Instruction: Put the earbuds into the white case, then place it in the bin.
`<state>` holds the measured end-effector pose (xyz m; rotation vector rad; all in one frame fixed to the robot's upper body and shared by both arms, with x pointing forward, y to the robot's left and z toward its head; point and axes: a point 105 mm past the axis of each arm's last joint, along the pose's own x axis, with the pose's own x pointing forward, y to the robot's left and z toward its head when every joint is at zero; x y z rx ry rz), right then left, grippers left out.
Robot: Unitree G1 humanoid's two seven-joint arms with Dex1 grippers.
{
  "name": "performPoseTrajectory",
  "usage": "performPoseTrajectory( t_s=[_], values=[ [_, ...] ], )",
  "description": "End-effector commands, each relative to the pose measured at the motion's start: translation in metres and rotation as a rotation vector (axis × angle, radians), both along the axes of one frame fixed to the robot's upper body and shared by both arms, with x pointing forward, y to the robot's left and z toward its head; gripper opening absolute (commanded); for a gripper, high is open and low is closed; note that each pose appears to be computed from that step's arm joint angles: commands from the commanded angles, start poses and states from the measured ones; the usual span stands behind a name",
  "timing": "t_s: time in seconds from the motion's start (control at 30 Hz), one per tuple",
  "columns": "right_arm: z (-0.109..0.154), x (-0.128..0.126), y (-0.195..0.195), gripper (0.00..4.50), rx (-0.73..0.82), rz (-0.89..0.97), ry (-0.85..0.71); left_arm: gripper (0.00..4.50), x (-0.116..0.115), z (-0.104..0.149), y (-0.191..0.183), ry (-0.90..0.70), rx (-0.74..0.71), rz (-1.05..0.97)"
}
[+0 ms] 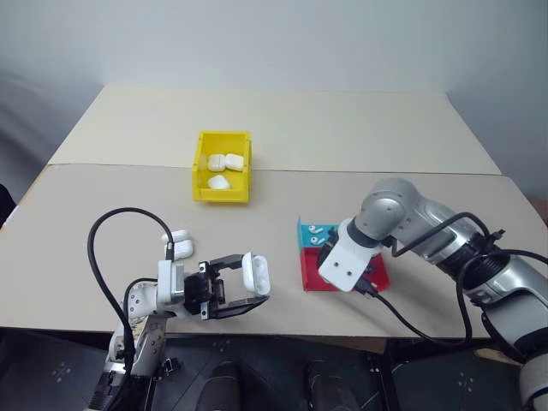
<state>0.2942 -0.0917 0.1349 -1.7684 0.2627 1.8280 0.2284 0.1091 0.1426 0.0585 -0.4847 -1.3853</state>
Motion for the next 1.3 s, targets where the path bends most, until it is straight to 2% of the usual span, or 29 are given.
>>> performPoseTrajectory(
  t_s=[0.03, 0.43, 0.57, 1.0, 1.1, 1.3],
  values=[
    [0.007, -0.001, -0.001, 2.70, -0.044, 0.034, -0.009, 2.77, -0.004, 0.010, -0.002, -0.040, -0.002, 0.002],
    [-0.001, 0.001, -0.001, 2.70, -0.064, 0.030, 0.000, 2.77, -0.001, 0.007, -0.002, -0.038, 0.016, 0.016],
    [-0.001, 0.002, -0.001, 1.86, -0.063, 0.032, -0.007, 2.77, 0.000, 0.007, -0.002, -0.034, 0.022, 0.022],
    [-0.002, 0.002, -0.001, 1.86, -0.071, 0.038, -0.013, 2.77, 0.002, 0.005, -0.002, -0.035, 0.029, 0.034],
    [-0.003, 0.002, -0.001, 1.28, -0.070, 0.041, -0.015, 2.77, 0.002, 0.005, 0.000, -0.032, 0.035, 0.039],
    [-0.003, 0.002, -0.002, 1.28, -0.069, 0.040, -0.020, 2.77, 0.003, 0.004, 0.002, -0.030, 0.037, 0.046]
  ],
)
